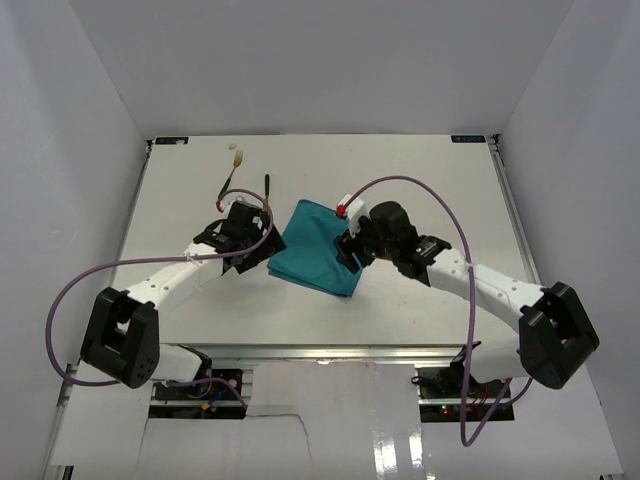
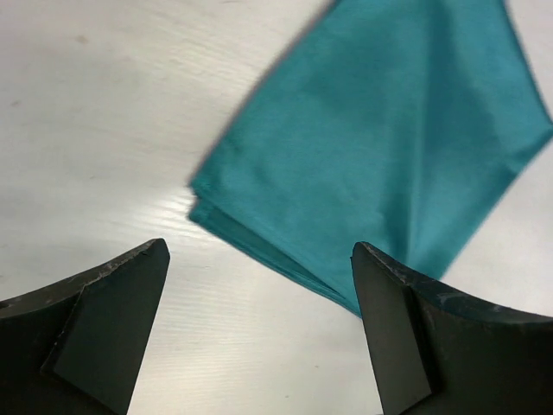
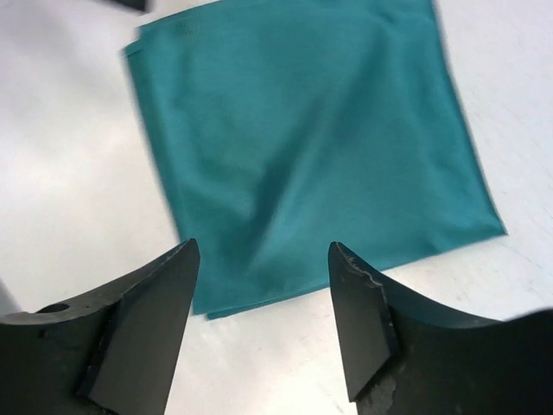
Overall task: Fold the napkin into a case and place the utensils inside
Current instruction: Fold the napkin at the center of the board.
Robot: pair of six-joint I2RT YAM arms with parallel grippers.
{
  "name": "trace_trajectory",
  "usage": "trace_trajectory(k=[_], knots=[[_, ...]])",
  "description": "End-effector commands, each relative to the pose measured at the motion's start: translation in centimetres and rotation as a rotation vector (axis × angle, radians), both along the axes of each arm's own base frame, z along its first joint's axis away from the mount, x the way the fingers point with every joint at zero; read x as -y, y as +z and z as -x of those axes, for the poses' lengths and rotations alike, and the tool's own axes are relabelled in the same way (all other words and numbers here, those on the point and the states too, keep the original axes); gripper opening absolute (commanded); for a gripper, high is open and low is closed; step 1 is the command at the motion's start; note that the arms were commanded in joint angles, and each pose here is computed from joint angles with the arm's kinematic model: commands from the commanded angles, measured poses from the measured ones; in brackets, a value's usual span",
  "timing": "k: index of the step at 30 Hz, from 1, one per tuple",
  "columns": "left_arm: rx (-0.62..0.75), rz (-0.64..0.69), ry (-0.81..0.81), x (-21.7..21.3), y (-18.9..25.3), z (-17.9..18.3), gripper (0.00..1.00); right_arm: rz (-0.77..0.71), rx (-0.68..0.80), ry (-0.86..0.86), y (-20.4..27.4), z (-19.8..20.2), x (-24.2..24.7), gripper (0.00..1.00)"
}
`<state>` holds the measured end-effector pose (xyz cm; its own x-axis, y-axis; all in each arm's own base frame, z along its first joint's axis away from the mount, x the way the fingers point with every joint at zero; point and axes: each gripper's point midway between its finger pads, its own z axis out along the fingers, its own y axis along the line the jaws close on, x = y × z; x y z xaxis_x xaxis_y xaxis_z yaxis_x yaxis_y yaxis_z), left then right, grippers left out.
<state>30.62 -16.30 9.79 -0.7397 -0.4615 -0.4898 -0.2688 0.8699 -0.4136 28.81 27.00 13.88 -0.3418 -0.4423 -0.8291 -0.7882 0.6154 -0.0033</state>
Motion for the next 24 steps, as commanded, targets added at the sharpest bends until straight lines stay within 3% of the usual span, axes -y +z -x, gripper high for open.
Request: trace_trajectory(k=[1, 9, 13, 16, 20, 24], knots=[[-0.106, -0.04, 0.101, -2.4, -2.1, 1.4, 0.98, 0.082, 0.108, 0.098, -0.1, 2.4, -0.3, 0.69], [-0.22, -0.036, 0.135, -1.6, -5.4, 0.3, 0.98, 0.178, 0.081, 0.104, -2.0, 4.9, -0.2, 0.71], [-0.264, -0.027, 0.164, -1.3, -6.8, 0.3, 0.9, 0.237, 0.062, 0.084, -3.5, 4.9, 0.6, 0.7], [-0.285, -0.036, 0.178, -1.4, -7.6, 0.2, 0.72, 0.267, 0.051, 0.077, -4.5, 4.9, 1.0, 0.67], [-0.302, -0.041, 0.18, -1.2, -8.3, 0.1, 0.4, 0.321, 0.032, 0.116, -5.8, 4.8, 0.5, 0.65], [-0.303, -0.049, 0.182, -1.3, -8.5, -0.2, 0.16, 0.406, 0.037, 0.132, -6.7, 4.6, 0.3, 0.64]])
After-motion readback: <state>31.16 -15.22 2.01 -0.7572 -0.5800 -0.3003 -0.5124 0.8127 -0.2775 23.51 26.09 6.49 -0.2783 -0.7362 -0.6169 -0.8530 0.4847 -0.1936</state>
